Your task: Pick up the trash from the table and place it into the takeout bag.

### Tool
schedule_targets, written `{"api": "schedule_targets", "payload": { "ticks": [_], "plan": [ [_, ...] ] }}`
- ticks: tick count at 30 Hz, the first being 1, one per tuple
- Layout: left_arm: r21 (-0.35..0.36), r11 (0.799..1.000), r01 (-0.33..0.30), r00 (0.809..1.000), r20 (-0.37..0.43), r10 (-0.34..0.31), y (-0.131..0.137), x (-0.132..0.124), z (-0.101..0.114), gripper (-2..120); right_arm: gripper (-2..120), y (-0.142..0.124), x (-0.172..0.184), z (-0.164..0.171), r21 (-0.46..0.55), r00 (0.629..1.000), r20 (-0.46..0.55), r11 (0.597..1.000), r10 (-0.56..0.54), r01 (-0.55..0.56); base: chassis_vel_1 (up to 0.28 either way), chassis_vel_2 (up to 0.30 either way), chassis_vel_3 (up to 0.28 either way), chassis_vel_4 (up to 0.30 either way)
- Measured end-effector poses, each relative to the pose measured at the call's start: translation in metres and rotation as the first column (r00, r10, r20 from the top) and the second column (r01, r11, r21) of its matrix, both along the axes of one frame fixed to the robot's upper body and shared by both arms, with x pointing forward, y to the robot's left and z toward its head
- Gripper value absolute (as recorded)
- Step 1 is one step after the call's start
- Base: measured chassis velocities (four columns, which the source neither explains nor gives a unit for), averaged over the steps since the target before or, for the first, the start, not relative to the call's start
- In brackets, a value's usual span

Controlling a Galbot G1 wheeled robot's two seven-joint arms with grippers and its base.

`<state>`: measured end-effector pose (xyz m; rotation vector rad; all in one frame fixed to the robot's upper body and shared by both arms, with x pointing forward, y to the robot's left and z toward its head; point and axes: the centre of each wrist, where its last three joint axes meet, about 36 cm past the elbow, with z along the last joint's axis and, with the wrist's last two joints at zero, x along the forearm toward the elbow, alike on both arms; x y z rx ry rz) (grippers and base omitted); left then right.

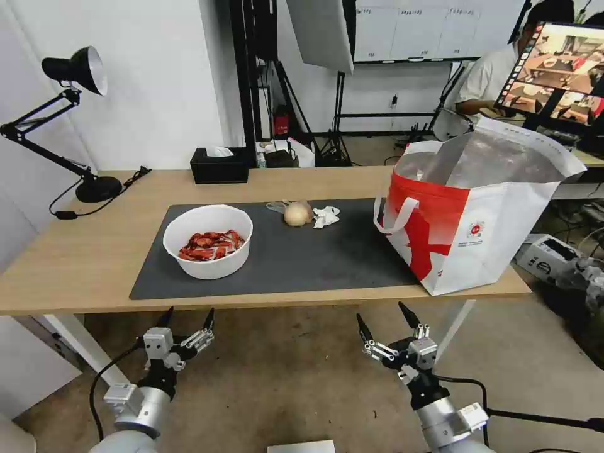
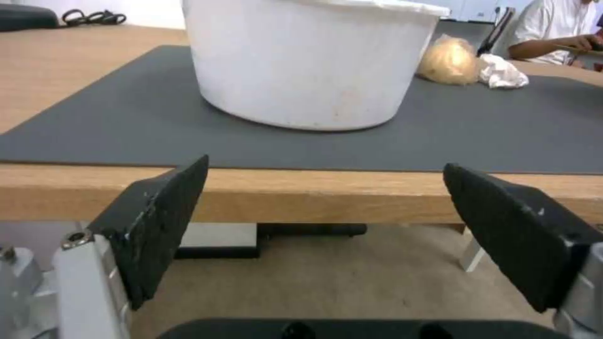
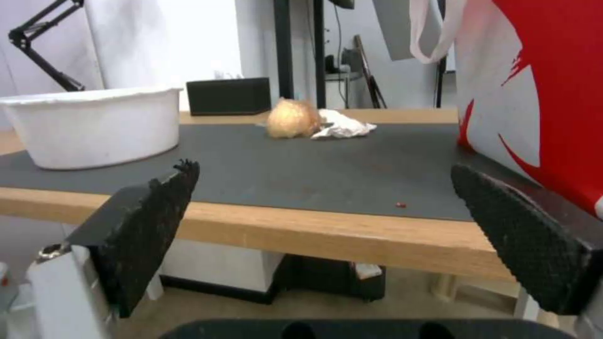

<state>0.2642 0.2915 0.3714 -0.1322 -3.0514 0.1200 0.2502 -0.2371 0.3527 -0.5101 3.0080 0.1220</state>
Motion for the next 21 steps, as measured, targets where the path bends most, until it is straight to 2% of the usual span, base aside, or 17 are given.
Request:
{"api": "schedule_targets", "payload": {
  "ticks": [7,10,14,21],
  "plan": [
    [-0.001,1.000,0.004,1.000,0.008,-0.004,0.000,0.003,0.001,100,100,0.008,0.008,0.014,0.047,0.999,-0.026,0.998,0.031,-0.030,0.000,0.000,0.000,0.000],
    [0.003,1.000,0.007,1.000,0.017,-0.007,0.002,0.006,0.003,100,100,0.015,0.036,0.040,0.076,0.996,-0.027,0.994,0.082,-0.080,0.000,0.000,0.000,0.000],
    [0.001,1.000,0.009,1.000,0.026,-0.009,0.003,0.008,0.007,100,100,0.027,0.059,0.054,0.088,0.990,-0.034,0.987,0.137,-0.134,0.000,0.000,0.000,0.000],
    [0.005,1.000,0.004,0.999,0.035,-0.004,0.006,0.006,0.014,100,100,0.058,0.107,0.056,0.068,0.979,-0.051,0.979,0.197,-0.194,0.000,0.000,0.000,0.000]
  ]
}}
